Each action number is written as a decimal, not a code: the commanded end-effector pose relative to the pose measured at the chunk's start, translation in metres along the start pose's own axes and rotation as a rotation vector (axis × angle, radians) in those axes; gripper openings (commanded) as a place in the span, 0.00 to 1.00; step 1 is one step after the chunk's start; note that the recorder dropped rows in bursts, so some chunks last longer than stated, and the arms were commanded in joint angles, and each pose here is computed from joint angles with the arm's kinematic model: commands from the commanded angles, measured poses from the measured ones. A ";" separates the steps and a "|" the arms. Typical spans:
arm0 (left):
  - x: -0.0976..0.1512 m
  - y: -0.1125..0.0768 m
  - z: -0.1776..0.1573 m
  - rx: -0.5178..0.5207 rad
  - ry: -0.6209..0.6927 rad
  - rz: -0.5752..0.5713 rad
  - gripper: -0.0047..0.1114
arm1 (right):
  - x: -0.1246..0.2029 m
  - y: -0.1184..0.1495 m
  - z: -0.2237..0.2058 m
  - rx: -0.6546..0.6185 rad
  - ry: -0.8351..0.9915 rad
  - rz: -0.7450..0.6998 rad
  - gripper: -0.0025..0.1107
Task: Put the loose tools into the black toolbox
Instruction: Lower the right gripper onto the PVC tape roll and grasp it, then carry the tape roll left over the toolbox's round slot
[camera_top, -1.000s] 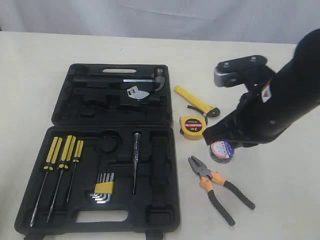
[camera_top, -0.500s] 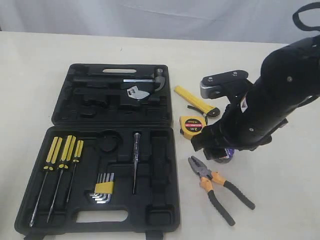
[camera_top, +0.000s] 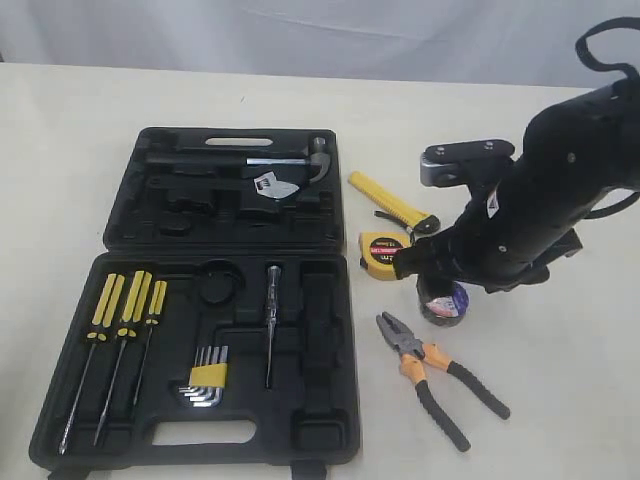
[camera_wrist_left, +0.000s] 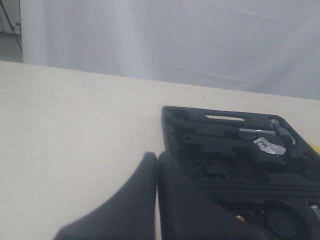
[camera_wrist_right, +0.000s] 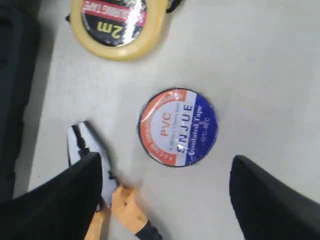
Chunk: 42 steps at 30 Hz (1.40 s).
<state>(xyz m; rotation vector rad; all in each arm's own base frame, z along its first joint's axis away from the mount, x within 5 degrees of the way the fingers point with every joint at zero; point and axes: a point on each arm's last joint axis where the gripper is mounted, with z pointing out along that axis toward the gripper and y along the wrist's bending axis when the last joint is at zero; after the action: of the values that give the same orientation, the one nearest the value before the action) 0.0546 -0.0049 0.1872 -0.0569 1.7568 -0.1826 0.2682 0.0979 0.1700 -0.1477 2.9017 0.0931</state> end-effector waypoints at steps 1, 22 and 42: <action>-0.001 0.000 0.000 0.004 0.000 0.006 0.04 | -0.004 -0.007 0.012 0.016 0.010 -0.036 0.64; -0.001 0.000 0.000 0.004 0.000 0.006 0.04 | -0.005 -0.006 0.055 0.020 0.052 -0.049 0.31; -0.001 0.000 0.000 0.004 0.000 0.006 0.04 | -0.058 0.120 -0.065 -0.153 -0.149 -0.304 0.04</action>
<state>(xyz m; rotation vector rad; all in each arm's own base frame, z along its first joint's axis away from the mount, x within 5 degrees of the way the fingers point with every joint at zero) 0.0546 -0.0049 0.1872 -0.0569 1.7568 -0.1826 0.2927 0.1948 0.2500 -0.5109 2.7056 0.2415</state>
